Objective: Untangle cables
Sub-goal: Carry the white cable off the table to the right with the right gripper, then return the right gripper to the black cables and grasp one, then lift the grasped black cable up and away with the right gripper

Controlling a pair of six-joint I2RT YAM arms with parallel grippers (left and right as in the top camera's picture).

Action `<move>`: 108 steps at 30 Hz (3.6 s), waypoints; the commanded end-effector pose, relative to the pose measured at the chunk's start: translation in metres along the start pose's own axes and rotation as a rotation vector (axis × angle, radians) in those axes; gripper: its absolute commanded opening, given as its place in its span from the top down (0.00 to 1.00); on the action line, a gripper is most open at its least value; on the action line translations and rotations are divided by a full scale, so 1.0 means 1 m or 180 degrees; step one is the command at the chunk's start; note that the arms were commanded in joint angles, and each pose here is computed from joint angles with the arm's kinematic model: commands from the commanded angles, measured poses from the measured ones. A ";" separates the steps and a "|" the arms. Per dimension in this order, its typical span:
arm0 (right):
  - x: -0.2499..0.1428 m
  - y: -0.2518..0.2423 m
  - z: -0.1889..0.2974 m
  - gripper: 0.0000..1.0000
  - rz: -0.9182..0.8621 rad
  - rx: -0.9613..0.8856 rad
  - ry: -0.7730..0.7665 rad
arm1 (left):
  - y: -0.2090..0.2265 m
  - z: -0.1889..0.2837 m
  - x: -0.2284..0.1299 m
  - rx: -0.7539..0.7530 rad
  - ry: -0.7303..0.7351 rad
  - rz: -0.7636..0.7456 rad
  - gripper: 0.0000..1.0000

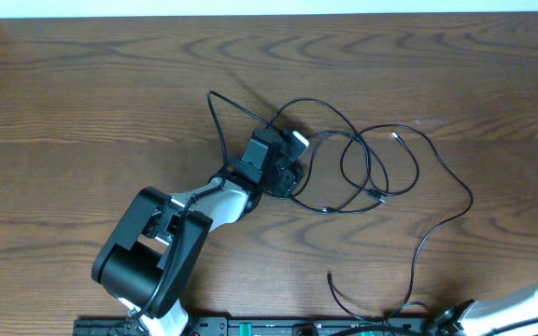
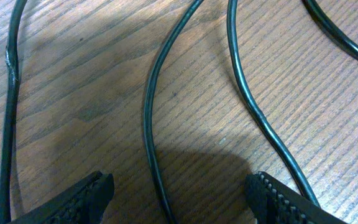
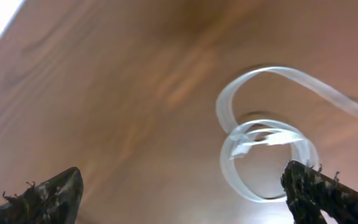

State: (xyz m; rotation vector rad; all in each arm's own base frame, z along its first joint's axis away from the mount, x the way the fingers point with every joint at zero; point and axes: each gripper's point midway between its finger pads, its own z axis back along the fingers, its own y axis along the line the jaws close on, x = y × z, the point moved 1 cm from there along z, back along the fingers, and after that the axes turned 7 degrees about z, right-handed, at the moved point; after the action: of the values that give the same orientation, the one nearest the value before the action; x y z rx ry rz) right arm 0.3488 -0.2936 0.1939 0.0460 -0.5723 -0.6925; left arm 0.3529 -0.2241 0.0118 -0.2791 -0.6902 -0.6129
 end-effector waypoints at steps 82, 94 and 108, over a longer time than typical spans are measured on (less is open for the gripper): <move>-0.111 0.442 0.304 0.99 0.2943 0.2914 -0.2495 | 0.009 0.169 0.102 0.0118 -0.1098 0.0449 0.27; -0.109 0.450 0.381 0.99 0.2837 0.3702 -0.2774 | -0.003 0.169 0.103 -0.0113 -0.1098 0.0408 0.26; -0.180 0.473 0.253 0.99 0.3053 0.3820 -0.0791 | -0.020 0.170 0.103 -0.0438 -0.1098 0.0350 0.23</move>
State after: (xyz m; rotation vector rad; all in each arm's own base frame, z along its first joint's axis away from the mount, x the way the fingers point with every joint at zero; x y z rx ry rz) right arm 0.4174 0.1745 0.4135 0.4302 -1.1268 0.4740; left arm 0.3180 -0.2087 0.1997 -0.5294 -0.9485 -0.5094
